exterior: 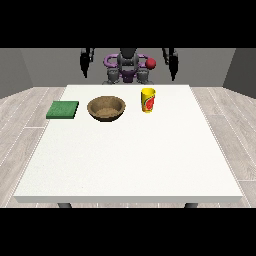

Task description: Pick the cup and pour the ball into the bowl, then pick the bowl and place it on the pad

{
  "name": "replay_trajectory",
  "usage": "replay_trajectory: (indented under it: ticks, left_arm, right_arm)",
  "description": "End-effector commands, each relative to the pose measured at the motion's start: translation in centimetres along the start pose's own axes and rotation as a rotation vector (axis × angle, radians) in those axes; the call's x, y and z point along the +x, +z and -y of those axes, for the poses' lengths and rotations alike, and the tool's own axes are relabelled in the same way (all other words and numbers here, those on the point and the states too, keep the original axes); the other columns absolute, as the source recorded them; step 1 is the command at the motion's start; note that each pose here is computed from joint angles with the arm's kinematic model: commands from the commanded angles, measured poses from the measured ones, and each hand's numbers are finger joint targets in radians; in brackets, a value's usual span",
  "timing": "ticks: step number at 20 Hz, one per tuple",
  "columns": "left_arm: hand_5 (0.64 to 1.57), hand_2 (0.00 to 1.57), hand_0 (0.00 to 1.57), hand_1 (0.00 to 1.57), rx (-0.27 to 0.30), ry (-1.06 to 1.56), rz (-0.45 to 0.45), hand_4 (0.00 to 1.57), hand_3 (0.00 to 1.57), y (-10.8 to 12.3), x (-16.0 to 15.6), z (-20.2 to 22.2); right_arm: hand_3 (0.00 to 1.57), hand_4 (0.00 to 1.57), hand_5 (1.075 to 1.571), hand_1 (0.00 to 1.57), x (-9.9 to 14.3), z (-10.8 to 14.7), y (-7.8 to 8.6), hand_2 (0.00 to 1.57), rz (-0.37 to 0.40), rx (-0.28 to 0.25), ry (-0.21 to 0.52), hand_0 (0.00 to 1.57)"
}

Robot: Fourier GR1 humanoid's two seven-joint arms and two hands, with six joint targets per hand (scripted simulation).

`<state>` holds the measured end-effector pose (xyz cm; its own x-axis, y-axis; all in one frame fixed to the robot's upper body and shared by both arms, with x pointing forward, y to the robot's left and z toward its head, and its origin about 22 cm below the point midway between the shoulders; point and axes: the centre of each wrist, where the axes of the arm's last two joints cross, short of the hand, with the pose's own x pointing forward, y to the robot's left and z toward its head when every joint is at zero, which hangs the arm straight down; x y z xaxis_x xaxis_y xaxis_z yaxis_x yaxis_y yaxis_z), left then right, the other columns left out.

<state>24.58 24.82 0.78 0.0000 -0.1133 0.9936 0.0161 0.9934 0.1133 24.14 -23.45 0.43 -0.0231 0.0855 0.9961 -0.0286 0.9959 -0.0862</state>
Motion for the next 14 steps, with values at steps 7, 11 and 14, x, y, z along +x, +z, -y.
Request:
replay_trajectory:
  ticks: [7,11,14]
  left_arm:
    - [1.566,0.0,0.0,0.0,0.008,0.213,-0.087,0.66,0.0,0.6,3.2,2.5]
    - [1.564,0.0,0.0,0.0,0.06,0.246,-0.248,0.63,0.0,2.5,3.6,3.4]
    - [1.563,0.0,0.0,0.0,0.063,0.239,-0.159,0.6,0.0,0.4,8.1,4.3]
  right_arm:
    - [0.0,0.87,1.533,0.0,1.7,1.9,1.4,0.0,-0.144,-0.069,-0.141,0.0]
    - [0.0,0.86,1.532,0.0,3.8,1.1,2.5,0.0,-0.308,-0.058,-0.161,0.0]
    - [0.0,0.82,1.528,0.0,8.9,0.8,0.9,0.0,-0.19,-0.049,-0.177,0.0]
